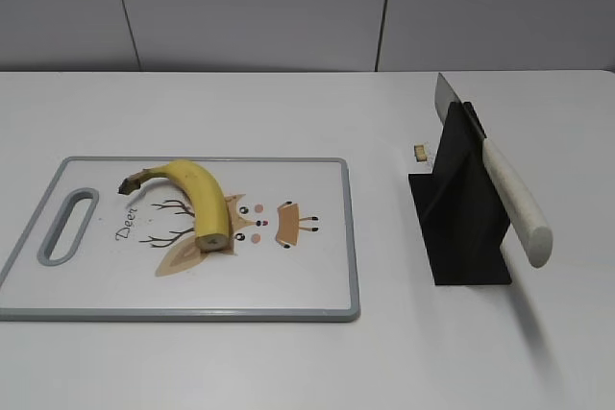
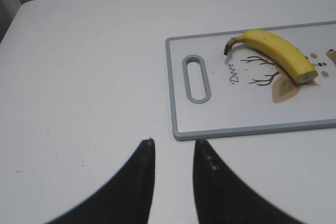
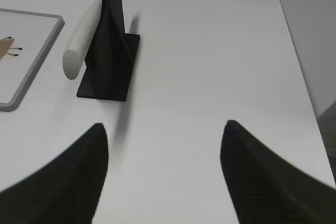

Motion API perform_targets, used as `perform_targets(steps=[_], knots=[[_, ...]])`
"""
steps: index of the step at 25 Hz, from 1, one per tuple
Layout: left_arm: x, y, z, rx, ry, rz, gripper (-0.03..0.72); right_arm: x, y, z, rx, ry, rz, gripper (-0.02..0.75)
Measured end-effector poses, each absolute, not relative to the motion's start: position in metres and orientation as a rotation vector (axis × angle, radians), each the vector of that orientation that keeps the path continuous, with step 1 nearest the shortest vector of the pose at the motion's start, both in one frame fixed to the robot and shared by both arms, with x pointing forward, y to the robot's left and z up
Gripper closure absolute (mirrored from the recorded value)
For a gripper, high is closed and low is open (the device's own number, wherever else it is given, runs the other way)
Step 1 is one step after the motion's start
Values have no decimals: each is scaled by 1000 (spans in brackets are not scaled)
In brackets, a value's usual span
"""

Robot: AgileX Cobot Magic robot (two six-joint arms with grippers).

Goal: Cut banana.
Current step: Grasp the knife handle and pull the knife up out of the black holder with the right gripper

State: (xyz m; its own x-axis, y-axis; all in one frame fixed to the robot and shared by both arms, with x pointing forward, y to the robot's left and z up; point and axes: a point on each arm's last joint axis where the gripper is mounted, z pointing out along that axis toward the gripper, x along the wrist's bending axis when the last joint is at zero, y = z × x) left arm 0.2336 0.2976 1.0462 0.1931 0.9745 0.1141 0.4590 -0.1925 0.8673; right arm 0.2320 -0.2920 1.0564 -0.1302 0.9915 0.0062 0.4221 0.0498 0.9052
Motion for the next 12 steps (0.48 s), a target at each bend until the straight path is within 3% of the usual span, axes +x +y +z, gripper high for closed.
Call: perform_targets(steps=[12], knots=[[234,298,1046,1763,1352,925,451,232,-292,1056,1444,1639,1048,216]])
